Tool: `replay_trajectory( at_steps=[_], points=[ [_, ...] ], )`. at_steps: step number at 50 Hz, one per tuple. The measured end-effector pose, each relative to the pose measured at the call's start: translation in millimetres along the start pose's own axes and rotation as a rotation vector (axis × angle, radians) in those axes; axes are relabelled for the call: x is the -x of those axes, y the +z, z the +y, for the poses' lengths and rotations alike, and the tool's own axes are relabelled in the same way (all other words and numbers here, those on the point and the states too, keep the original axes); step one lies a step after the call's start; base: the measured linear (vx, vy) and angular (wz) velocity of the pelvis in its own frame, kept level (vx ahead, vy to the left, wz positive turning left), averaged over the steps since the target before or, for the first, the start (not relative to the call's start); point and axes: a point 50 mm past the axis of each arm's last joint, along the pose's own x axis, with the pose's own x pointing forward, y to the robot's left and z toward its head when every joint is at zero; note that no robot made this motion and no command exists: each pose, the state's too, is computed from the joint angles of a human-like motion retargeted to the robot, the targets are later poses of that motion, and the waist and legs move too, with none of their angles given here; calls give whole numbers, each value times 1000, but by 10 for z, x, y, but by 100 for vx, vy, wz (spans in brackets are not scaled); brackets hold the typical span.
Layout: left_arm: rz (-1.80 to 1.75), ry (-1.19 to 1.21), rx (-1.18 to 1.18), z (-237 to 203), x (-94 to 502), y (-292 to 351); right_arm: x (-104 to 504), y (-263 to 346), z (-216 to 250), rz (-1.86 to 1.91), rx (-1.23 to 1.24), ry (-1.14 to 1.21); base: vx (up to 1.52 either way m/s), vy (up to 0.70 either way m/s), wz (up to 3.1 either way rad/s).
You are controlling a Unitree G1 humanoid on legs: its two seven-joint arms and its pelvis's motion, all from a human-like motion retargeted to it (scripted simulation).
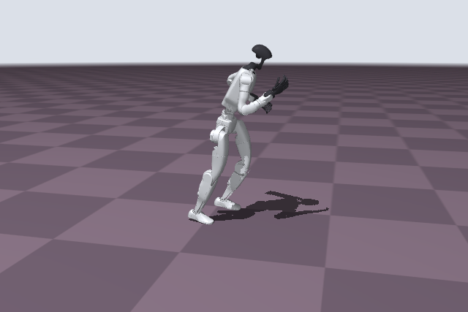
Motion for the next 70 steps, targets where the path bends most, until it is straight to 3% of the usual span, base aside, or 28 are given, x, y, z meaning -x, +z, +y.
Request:
replay_trajectory(
  at_steps=[5,10,12,13,16,18,20,24,27,30,33,36,40,44,48,52,56,59,62,67,70],
  points=[
    [135,35,218,96,313,-201,140,-9,134,81,-43,129,113,24,-28],
    [70,-5,164,-212,-3,-334,735,-477,-28,445,-7,70,112,26,28],
    [-119,38,57,-348,-389,-110,1123,-605,-251,590,236,-76,104,19,36],
    [-212,101,-135,-352,-585,29,1328,-593,-354,652,408,-117,100,17,53],
    [-586,17,-116,-672,-1116,810,1704,-469,-466,805,612,-72,92,19,99],
    [-810,303,-192,-609,-1303,1388,1729,-247,-519,817,666,-37,91,9,191],
    [-1037,174,60,-785,-1261,1969,1711,-109,-535,871,627,29,91,-3,202],
    [-1299,165,138,-757,-1107,2631,1718,68,-690,989,693,82,96,-20,136],
    [-1337,74,183,-817,-1048,2784,1789,128,-857,1088,735,42,106,-33,57],
    [-1280,-9,216,-850,-1052,2620,1882,61,-951,1108,721,-49,103,-38,-45],
    [-986,54,100,-793,-1236,1938,1855,-258,-968,1028,657,-137,98,-32,-109],
    [-523,114,97,-732,-1145,854,1279,-519,-816,769,673,-26,98,-20,-118],
    [-132,115,224,-414,-332,28,317,-380,-260,285,540,158,104,-13,-107],
    [34,102,116,-18,237,-32,69,-4,159,14,300,201,110,2,-102],
    [98,105,36,237,416,38,124,186,317,-4,92,263,114,17,-65],
    [29,85,-2,246,272,96,322,97,254,103,-11,190,116,23,50],
    [-119,89,-59,24,-228,91,723,-301,0,334,10,-52,111,16,118],
    [-362,133,-53,-258,-834,461,1248,-535,-338,606,216,-235,96,6,87],
    [-749,138,43,-559,-1216,1341,1583,-311,-515,766,350,-233,89,3,106],
    [-1262,192,126,-720,-1058,2510,1681,81,-572,908,306,-153,89,-12,138],
    [-1401,85,182,-823,-973,2907,1708,186,-747,1013,380,-152,94,-32,95]
  ],
)
